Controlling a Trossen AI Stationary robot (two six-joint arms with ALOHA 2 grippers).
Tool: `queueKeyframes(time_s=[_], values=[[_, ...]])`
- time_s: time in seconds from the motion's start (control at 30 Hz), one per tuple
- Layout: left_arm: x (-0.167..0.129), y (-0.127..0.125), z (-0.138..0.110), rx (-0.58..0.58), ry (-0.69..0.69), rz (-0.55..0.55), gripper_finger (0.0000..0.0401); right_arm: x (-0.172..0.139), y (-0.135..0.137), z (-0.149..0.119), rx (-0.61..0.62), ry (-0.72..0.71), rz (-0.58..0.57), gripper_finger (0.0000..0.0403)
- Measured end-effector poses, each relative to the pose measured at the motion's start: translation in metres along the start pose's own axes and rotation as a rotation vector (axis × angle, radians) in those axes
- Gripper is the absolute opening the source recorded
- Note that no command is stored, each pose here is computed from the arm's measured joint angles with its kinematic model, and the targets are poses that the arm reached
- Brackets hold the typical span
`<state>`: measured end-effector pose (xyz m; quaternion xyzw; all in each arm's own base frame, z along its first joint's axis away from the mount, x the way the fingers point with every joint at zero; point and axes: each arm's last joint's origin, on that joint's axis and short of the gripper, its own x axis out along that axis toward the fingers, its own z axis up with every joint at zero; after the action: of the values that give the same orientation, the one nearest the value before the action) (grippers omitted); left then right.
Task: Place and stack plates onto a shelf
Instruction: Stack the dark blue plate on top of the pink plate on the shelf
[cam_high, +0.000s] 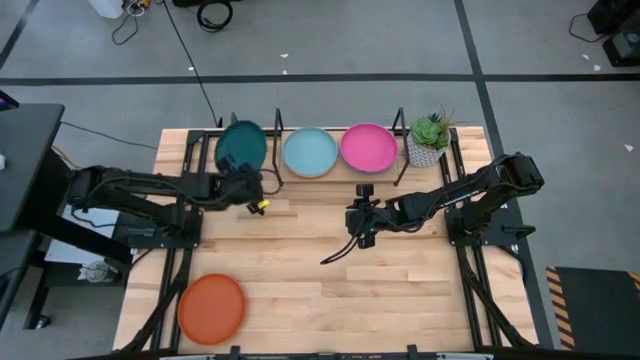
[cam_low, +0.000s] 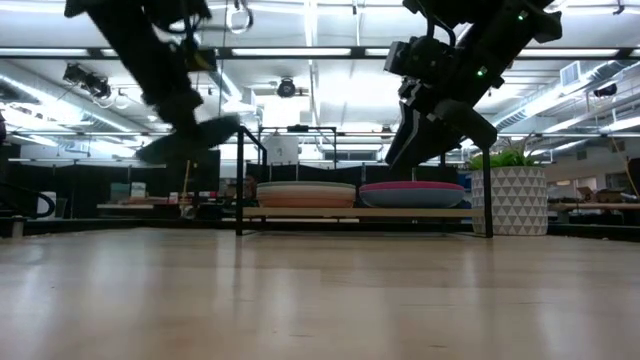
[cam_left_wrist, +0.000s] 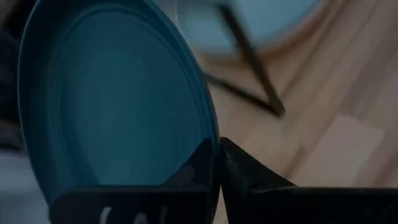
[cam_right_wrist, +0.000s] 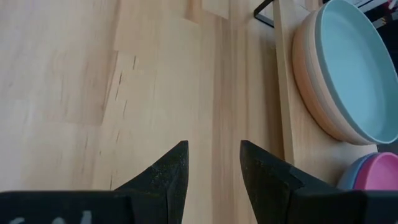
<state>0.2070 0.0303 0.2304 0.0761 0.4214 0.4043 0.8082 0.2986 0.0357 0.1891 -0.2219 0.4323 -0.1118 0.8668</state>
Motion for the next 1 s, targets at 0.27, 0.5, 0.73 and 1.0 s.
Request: queueKeyframes(time_s=[0.27, 0.5, 0.73, 1.0], values=[[-0.023, -0.028, 0.025, 0.294, -0.284, 0.118, 0.0015, -0.015, 0.007, -0.003, -0.053, 0.041, -0.148, 0.0150], [-0.034, -0.044, 0.042, 0.509, -0.489, -0.077, 0.0016, -0.062, 0.007, 0.000, -0.069, -0.051, -0.269, 0.0150], [-0.034, -0.052, 0.049, 0.618, -0.648, -0.349, 0.0016, -0.098, 0.021, 0.001, -0.238, -0.132, -0.355, 0.0150], [-0.005, -0.073, 0.051, 0.685, -0.587, -0.555, 0.0016, -0.094, 0.040, 0.008, -0.464, -0.130, -0.405, 0.0162]])
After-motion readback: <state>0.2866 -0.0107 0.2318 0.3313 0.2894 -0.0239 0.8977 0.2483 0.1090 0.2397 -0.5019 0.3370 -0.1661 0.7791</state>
